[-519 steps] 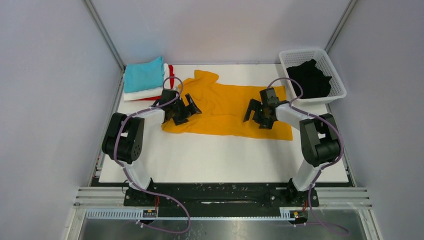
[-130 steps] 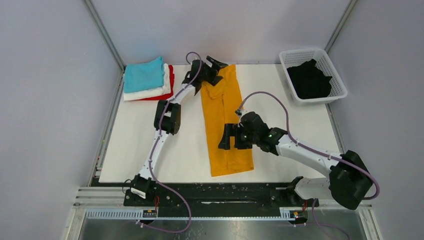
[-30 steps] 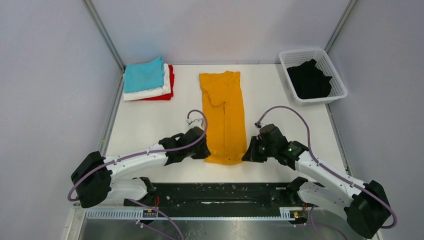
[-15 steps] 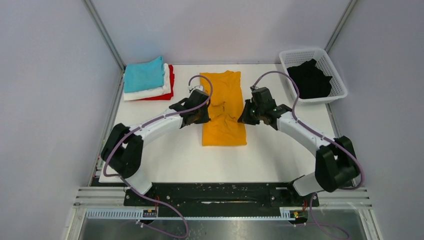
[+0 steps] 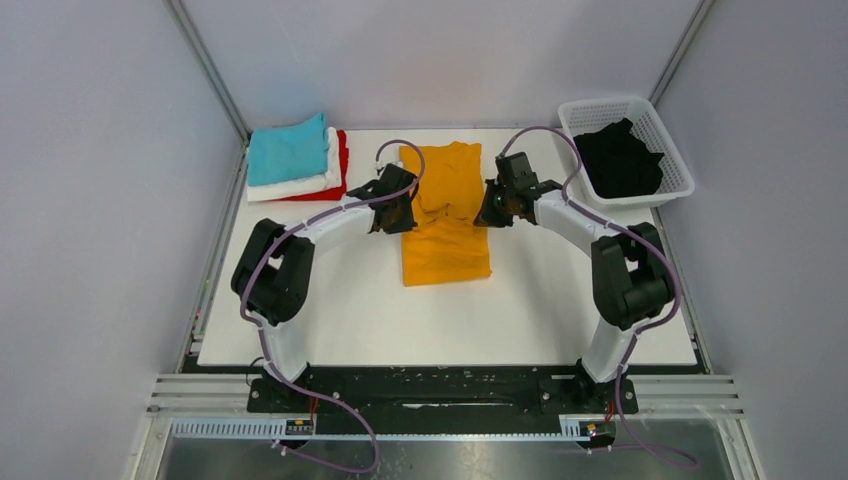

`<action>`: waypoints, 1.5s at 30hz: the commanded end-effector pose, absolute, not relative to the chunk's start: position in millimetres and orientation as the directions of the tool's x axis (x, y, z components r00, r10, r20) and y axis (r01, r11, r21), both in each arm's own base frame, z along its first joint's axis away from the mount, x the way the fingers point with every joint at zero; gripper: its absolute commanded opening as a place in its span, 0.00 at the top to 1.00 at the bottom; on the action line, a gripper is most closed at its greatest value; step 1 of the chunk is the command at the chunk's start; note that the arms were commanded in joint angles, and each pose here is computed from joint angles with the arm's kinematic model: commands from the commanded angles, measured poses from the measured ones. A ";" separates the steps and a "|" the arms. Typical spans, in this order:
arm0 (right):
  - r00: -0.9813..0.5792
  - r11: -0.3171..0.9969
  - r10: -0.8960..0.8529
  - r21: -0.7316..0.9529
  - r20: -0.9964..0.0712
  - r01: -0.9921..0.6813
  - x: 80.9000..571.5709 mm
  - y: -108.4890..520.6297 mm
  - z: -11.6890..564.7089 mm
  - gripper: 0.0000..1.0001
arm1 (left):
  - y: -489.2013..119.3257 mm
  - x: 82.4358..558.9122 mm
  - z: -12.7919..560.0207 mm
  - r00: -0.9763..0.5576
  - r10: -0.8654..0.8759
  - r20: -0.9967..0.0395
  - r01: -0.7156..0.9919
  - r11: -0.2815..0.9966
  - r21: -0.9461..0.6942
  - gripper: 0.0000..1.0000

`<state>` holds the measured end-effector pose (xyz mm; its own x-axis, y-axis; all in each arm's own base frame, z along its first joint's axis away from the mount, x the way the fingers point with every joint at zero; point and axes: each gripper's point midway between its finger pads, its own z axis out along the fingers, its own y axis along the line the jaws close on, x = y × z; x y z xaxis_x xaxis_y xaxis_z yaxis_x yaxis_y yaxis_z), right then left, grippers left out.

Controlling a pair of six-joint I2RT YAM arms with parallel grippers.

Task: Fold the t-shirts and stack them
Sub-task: Fold the folded rectangular tshirt in 1/3 of the way, then grab one side of the 2/3 rectangular tshirt with both arms

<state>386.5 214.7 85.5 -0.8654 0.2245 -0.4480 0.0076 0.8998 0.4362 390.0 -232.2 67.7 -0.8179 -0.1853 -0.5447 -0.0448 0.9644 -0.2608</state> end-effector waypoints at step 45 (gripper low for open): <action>-0.901 0.749 0.384 0.638 -0.201 0.177 283.7 190.5 17.1 0.53 | -236.9 276.1 22.9 -0.886 -0.273 -0.374 -0.069 0.877 -0.476 0.31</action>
